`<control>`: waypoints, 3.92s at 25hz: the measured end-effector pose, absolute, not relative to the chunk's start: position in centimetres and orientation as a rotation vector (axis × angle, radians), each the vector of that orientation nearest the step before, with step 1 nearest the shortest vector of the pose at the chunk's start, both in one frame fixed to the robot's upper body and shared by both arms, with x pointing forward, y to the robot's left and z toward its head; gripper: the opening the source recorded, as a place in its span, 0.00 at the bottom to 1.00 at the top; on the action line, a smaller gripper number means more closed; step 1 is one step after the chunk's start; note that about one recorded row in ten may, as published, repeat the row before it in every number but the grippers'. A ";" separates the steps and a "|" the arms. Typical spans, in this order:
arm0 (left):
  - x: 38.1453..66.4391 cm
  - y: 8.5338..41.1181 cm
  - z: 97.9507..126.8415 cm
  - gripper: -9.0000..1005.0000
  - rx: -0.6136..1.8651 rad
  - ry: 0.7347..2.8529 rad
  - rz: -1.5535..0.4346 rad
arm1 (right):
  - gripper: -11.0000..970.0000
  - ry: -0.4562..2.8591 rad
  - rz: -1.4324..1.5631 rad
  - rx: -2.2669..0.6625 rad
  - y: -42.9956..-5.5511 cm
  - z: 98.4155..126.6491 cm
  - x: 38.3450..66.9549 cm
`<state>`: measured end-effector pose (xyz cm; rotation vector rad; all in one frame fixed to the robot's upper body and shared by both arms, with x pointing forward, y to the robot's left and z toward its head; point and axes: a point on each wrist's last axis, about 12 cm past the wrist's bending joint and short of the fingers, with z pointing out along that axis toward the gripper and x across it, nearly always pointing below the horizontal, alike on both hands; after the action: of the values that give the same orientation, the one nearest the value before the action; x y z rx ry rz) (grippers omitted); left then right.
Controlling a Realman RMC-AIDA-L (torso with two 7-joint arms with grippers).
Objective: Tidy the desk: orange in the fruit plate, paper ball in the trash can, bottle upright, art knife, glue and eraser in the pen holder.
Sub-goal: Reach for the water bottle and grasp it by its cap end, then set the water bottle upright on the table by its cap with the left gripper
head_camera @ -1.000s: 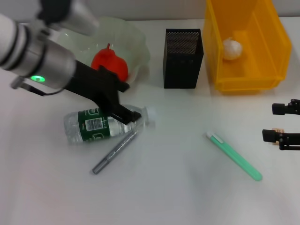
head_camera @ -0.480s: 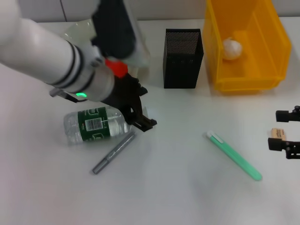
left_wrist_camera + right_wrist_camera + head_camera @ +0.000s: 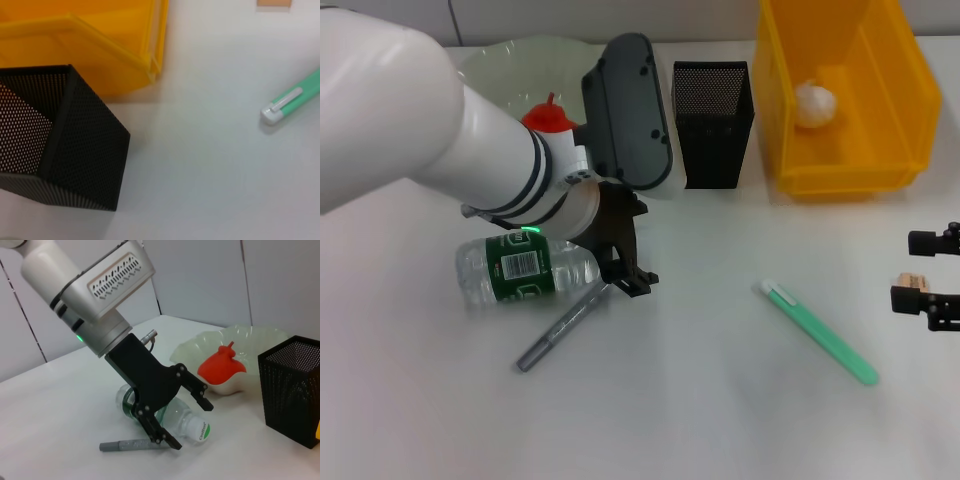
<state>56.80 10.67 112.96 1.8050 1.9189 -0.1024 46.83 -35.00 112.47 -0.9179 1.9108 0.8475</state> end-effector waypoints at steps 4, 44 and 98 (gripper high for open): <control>57.1 10.6 112.7 0.86 1.804 1.915 -0.074 | 0.82 1.912 0.848 -0.921 -35.0 112.5 46.9; 57.6 11.9 113.0 0.46 1.671 1.952 -0.076 | 0.82 1.907 0.878 -0.876 -34.5 112.0 47.9; 53.1 32.8 112.9 0.55 0.524 1.819 -0.625 | 0.82 1.829 0.926 -0.933 -32.0 113.0 51.2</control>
<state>53.13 32.77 112.94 0.5239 1.8190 -0.6249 51.18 -31.96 113.05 -0.9330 1.8292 0.9261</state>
